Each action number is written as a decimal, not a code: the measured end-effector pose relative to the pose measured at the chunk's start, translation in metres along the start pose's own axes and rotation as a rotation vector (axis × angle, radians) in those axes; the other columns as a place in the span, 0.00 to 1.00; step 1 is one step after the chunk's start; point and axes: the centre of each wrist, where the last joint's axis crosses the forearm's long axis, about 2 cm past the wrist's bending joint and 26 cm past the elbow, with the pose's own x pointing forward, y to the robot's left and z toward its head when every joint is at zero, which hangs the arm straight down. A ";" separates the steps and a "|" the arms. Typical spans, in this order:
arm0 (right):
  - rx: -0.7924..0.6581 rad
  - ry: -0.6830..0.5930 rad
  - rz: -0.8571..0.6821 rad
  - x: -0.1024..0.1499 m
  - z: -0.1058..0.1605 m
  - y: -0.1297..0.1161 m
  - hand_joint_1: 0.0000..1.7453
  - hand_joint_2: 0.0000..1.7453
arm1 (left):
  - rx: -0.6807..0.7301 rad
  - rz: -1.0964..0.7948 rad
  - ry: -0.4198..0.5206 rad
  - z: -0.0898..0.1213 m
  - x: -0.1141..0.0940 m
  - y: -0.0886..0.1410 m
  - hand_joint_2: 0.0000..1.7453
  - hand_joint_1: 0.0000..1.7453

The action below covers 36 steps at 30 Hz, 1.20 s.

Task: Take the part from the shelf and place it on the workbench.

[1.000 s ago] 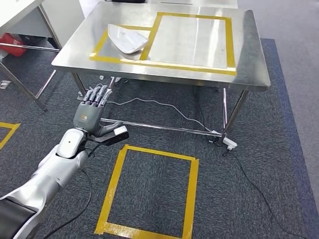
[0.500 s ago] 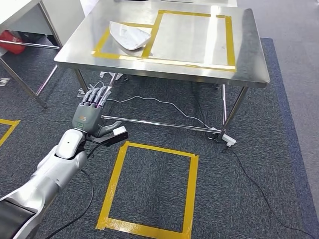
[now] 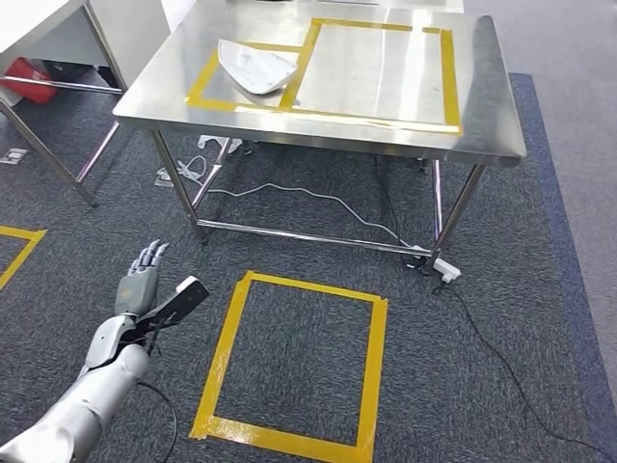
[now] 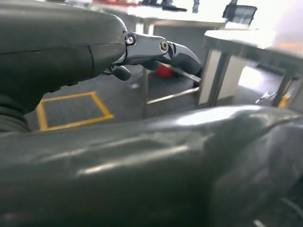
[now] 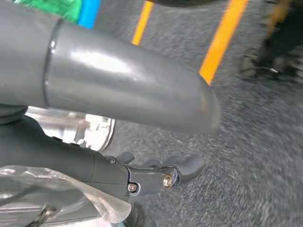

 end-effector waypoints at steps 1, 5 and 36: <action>-0.007 -0.003 -0.029 0.000 0.000 -0.001 0.00 0.00 | -0.011 0.007 0.018 0.003 -0.002 -0.002 0.00 0.00; -0.011 -0.002 -0.083 0.001 0.000 -0.003 0.00 0.00 | -0.044 0.023 0.060 0.016 -0.008 -0.010 0.00 0.00; 0.010 0.068 -0.213 0.003 0.000 -0.001 0.00 0.00 | -0.437 0.348 0.419 0.150 -0.015 -0.112 0.00 0.00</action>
